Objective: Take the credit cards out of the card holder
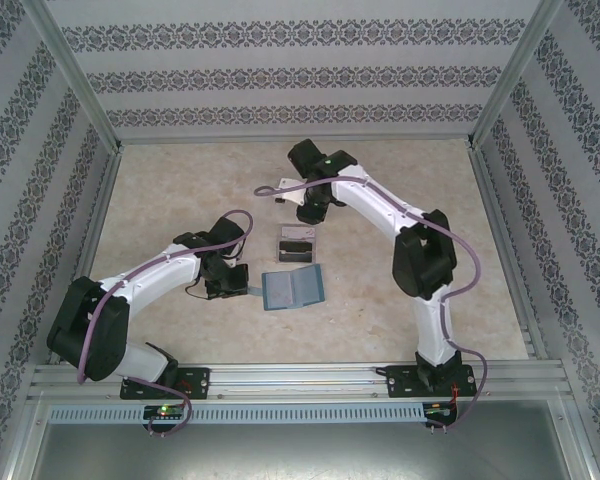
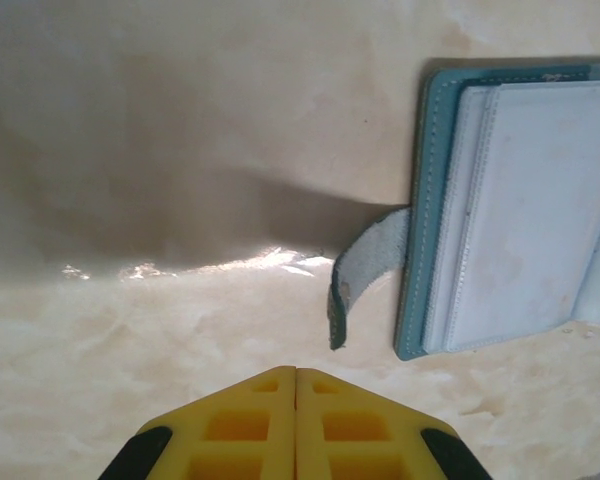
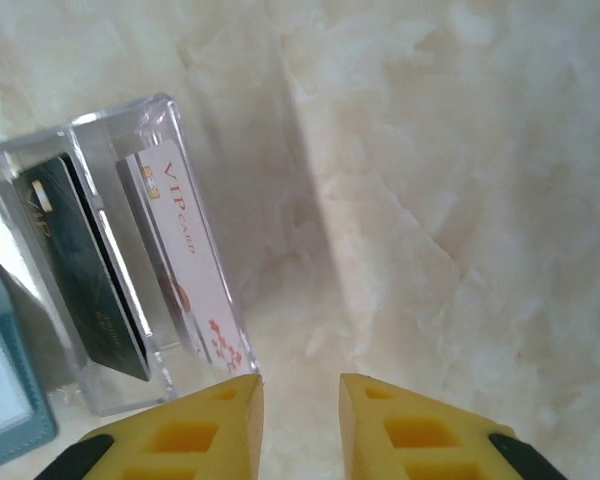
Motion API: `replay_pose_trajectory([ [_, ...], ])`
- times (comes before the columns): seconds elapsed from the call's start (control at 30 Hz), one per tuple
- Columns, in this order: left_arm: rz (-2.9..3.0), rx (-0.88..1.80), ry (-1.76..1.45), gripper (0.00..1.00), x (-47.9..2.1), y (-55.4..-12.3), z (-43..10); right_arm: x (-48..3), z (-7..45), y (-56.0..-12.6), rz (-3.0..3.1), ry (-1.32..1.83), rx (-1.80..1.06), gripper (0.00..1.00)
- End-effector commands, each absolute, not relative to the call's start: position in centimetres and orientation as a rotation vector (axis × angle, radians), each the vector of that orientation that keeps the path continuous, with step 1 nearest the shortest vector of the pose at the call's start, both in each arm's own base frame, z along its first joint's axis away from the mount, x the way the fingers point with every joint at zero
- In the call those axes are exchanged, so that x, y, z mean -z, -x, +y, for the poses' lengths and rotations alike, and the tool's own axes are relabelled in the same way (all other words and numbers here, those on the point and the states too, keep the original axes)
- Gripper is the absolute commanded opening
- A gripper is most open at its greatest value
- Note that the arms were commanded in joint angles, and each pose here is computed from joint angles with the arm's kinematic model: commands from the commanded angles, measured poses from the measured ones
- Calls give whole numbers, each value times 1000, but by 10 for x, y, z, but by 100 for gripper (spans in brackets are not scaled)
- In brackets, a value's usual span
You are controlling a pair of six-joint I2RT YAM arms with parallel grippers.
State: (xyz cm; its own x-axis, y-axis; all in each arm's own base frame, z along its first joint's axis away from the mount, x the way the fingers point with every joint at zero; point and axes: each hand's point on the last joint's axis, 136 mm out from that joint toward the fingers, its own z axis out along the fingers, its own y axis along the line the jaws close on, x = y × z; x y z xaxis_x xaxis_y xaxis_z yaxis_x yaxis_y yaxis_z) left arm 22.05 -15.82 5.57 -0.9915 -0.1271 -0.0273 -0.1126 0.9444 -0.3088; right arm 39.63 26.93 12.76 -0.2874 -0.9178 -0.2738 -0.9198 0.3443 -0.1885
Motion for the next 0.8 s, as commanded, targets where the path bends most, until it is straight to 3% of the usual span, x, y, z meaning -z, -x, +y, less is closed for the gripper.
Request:
replay_pose_trajectory([
  [0.0,3004,579,183,9,-69,-233,-171,-148,276,-386,2327,1423,-79,28],
  [0.4,3038,638,86,9,-55,-239,-193,-145,284,-325,2584,831,-359,25],
  [0.77,3068,538,64,8,-31,-239,-186,-120,322,-275,2731,315,-839,18],
])
